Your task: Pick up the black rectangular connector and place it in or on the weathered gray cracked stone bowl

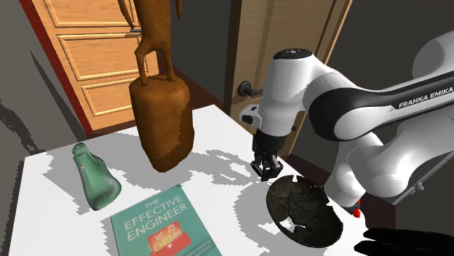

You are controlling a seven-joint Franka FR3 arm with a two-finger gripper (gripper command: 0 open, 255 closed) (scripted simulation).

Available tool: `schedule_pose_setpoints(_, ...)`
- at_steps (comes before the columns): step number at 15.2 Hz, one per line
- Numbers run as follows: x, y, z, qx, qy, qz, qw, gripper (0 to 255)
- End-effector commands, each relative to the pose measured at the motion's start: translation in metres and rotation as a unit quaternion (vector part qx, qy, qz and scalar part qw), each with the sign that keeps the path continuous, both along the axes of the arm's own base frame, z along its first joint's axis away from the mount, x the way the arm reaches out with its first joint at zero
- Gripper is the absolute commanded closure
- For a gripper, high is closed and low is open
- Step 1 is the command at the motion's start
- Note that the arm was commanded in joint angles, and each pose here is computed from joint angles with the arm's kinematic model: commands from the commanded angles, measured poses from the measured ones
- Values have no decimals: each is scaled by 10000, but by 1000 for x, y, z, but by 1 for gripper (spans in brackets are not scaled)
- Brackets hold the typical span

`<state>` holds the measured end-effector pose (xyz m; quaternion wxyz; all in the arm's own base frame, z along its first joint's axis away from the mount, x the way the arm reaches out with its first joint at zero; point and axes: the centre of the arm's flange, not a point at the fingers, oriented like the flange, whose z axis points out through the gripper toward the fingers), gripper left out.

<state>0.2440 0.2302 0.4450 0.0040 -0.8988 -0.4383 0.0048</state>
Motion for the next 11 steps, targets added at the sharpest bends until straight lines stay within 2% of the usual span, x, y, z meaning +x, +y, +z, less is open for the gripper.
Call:
schedule_pose_setpoints(1, 0, 0, 0, -4, 4, -1, 10000, 255)
schedule_pose_setpoints(7, 0, 0, 0, -4, 4, -1, 10000, 255)
schedule_pose_setpoints(11, 0, 0, 21, -4, 4, -1, 10000, 255)
